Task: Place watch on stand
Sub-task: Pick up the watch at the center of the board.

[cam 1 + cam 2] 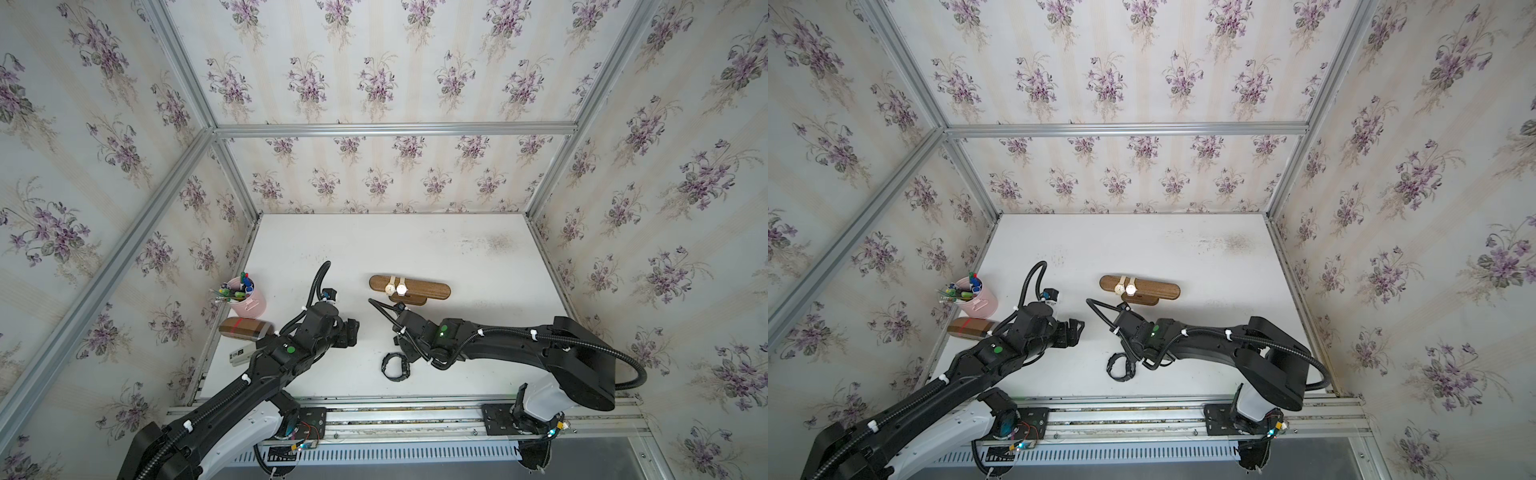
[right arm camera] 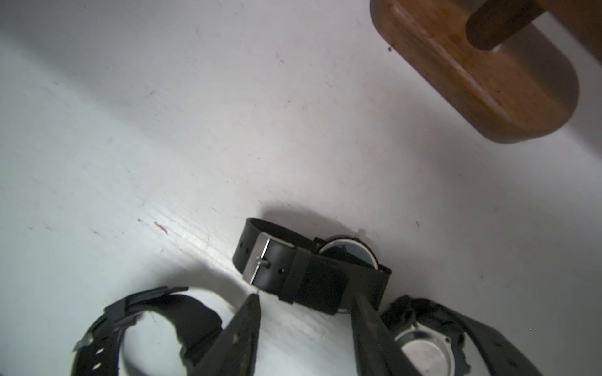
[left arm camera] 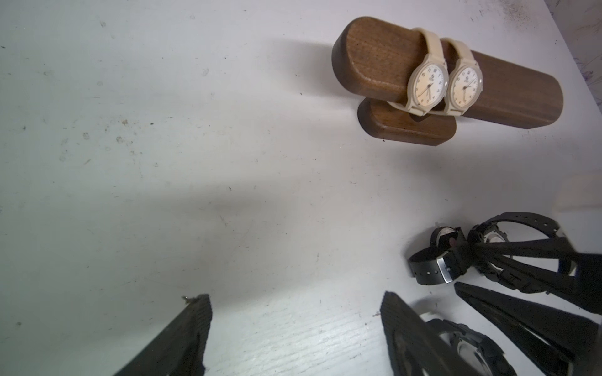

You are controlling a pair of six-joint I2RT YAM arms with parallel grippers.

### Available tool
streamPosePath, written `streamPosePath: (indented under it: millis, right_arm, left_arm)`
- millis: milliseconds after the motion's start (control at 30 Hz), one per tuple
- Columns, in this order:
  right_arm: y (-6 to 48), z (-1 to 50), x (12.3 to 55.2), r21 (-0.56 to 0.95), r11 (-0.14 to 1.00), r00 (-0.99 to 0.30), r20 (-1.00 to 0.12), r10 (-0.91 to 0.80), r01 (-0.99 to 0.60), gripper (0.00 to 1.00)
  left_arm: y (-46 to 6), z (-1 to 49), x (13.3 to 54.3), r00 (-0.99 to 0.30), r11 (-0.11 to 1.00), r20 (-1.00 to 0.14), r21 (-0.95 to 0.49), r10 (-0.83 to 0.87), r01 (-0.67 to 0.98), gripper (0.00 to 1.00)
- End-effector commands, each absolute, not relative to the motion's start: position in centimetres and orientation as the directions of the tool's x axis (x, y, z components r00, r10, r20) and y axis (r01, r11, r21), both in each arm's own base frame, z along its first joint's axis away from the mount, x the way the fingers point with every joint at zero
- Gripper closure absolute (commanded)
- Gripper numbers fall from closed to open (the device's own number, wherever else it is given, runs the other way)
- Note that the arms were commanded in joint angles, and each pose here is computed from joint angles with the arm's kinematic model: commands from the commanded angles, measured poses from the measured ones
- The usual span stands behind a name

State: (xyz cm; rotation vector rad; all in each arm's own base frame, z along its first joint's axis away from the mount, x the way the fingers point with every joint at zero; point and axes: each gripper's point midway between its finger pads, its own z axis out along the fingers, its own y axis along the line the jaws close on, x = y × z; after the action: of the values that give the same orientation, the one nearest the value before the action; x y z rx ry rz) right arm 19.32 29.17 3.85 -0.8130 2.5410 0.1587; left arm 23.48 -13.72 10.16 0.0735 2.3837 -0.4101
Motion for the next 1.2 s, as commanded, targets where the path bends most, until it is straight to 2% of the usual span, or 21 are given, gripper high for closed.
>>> streamPosePath:
  millis: [0,167,233,467,667,767,900,1167]
  right_arm:
    - [29.4,3.6,20.4,-0.084,0.816,-0.693,-0.482,-0.535,-0.572,0.54]
    - [29.1,3.6,21.6,-0.150,0.828,-0.681,-0.501,-0.535,-0.540,0.55]
    - [29.2,4.0,22.0,-0.155,0.832,-0.673,-0.519,-0.527,-0.532,0.61]
    - [29.0,4.2,22.8,-0.189,0.837,-0.658,-0.539,-0.525,-0.513,0.68]
    - [29.1,4.3,23.1,-0.192,0.843,-0.657,-0.550,-0.516,-0.502,0.84]
    - [29.0,4.3,23.2,-0.200,0.846,-0.658,-0.550,-0.514,-0.493,0.87]
    - [29.0,4.4,23.2,-0.184,0.850,-0.660,-0.558,-0.503,-0.493,0.88]
    - [28.8,6.2,23.6,-0.101,0.877,-0.659,-0.621,-0.424,-0.470,0.99]
  left_arm:
    - [-13.9,10.9,24.1,-0.725,0.944,-0.683,-0.290,-0.088,0.159,0.17]
    - [-14.0,10.9,24.0,-0.724,0.942,-0.684,-0.295,-0.088,0.163,0.16]
    - [-14.0,10.7,24.0,-0.726,0.942,-0.682,-0.294,-0.086,0.164,0.16]
    - [-14.5,10.8,24.4,-0.725,0.936,-0.682,-0.306,-0.089,0.173,0.16]
    - [-14.6,10.8,24.5,-0.722,0.935,-0.686,-0.307,-0.090,0.176,0.16]
    - [-14.6,10.7,24.5,-0.724,0.935,-0.684,-0.306,-0.087,0.178,0.16]
    - [-14.5,10.6,24.4,-0.723,0.936,-0.685,-0.304,-0.085,0.178,0.16]
    - [-14.7,10.4,24.4,-0.724,0.934,-0.685,-0.306,-0.080,0.185,0.16]
